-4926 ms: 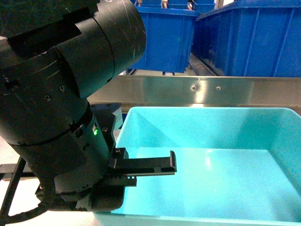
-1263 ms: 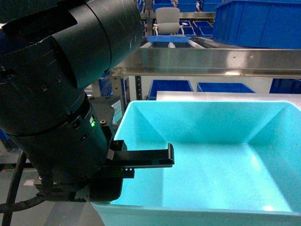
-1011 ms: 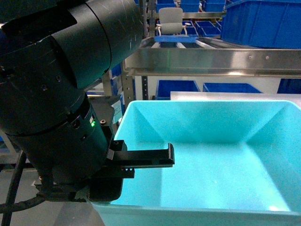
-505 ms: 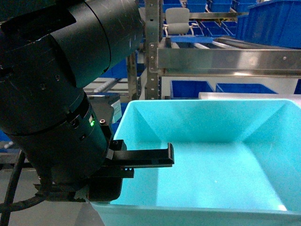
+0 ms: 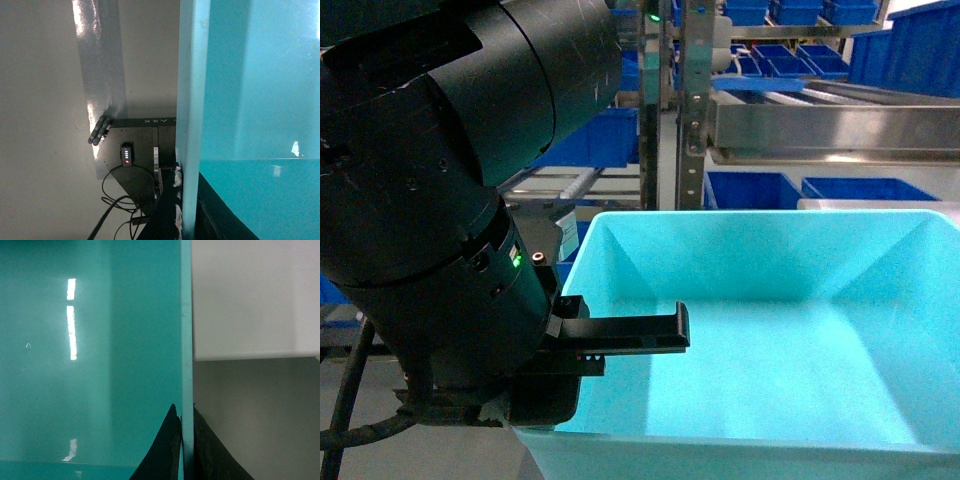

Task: Organize blue bins on left shelf correctly

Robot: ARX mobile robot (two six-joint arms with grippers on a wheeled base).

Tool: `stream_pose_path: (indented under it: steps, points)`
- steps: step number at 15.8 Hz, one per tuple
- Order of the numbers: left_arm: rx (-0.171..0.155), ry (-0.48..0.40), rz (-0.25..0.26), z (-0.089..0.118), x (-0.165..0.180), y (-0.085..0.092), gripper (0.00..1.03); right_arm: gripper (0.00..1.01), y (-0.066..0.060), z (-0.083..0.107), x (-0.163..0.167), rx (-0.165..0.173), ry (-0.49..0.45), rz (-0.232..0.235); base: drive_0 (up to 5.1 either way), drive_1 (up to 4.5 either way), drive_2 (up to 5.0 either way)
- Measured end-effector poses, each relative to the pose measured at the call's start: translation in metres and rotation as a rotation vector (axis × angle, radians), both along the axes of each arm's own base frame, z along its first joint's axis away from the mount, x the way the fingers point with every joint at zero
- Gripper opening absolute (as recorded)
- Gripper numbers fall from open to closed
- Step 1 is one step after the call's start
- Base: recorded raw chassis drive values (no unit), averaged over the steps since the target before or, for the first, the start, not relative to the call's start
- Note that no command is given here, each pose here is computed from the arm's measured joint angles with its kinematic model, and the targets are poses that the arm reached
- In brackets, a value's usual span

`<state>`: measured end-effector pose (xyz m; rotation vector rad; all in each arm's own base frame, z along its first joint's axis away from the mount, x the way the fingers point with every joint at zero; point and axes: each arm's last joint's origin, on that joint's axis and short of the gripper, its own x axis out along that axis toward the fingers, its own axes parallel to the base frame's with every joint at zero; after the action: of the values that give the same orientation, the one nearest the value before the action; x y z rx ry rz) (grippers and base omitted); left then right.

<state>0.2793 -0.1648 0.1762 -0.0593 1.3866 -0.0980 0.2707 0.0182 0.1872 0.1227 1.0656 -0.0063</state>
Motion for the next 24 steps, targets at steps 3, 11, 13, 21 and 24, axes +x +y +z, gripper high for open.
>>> stream_pose_path:
  steps: [3,11,13,21,24]
  points:
    - [0.0,0.001,0.0,0.0,0.0,0.0001,0.02,0.02,0.0,-0.0002,-0.0001,0.0,0.002,0.0,-5.1,2.38,2.4]
    - [0.001,0.0,0.0,0.0,0.0,0.0002,0.02,0.02,0.0,-0.0001,-0.0001,0.0,0.002,0.0,-5.1,2.38,2.4]
    - [0.0,0.001,0.0,0.0,0.0,0.0001,0.02,0.02,0.0,-0.0002,-0.0002,0.0,0.003,0.0,-5.1,2.38,2.4]
    - [0.001,0.002,0.0,0.0001,-0.0001,0.0002,0.02,0.02,0.0,-0.0001,0.0,0.001,0.001,0.0,-5.1,2.38,2.4]
    - [0.001,0.001,0.0,0.0,-0.0001,0.0001,0.02,0.02,0.0,-0.0002,-0.0002,0.0,0.003,0.0,-3.3,4.92,-1.4]
